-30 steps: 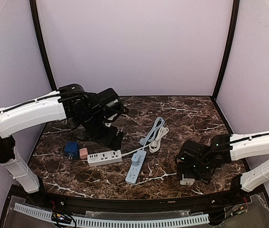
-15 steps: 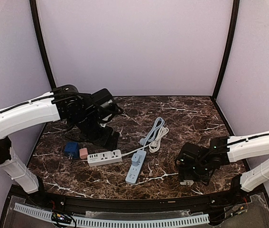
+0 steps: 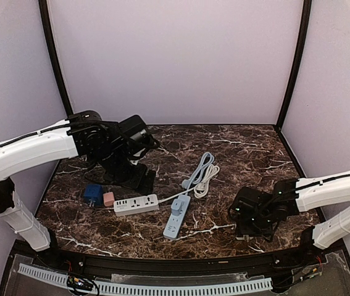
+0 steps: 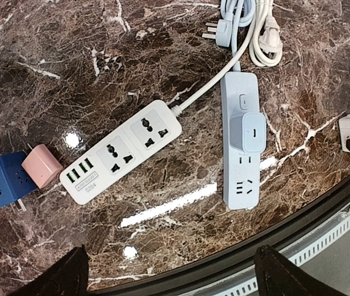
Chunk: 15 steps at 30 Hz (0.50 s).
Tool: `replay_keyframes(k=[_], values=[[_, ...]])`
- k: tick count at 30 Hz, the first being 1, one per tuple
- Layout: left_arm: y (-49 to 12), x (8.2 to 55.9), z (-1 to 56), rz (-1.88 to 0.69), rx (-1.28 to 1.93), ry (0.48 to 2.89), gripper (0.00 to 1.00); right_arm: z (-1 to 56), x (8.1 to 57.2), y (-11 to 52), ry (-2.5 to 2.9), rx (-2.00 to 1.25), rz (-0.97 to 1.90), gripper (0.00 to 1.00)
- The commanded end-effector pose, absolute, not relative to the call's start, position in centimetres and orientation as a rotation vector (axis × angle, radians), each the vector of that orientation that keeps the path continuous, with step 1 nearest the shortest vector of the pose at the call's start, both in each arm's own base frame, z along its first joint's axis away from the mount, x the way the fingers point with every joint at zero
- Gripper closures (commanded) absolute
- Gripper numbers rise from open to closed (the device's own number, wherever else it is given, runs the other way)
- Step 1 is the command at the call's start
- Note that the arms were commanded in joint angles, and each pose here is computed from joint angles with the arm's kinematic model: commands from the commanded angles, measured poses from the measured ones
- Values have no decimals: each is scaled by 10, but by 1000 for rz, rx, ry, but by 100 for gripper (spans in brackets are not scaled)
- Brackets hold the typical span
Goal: Insert the plug
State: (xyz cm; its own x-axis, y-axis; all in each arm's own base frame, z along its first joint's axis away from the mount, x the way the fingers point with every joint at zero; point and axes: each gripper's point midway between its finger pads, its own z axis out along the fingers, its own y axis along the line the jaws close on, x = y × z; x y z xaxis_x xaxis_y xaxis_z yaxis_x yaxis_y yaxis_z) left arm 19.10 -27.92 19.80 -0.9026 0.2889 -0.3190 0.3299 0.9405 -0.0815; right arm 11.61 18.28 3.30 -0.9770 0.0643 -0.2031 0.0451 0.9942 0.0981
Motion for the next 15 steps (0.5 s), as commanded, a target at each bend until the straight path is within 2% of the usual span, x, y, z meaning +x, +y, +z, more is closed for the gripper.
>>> replay_keyframes(k=[1, 6, 15], values=[[-273, 190, 205, -213, 409, 2780, 6, 34, 116, 178, 2930, 71, 132, 41], [-270, 189, 207, -219, 386, 2774, 6, 47, 120, 180, 2891, 30, 180, 49], [-265, 191, 227, -235, 372, 2752, 5, 107, 147, 209, 2694, -140, 354, 48]])
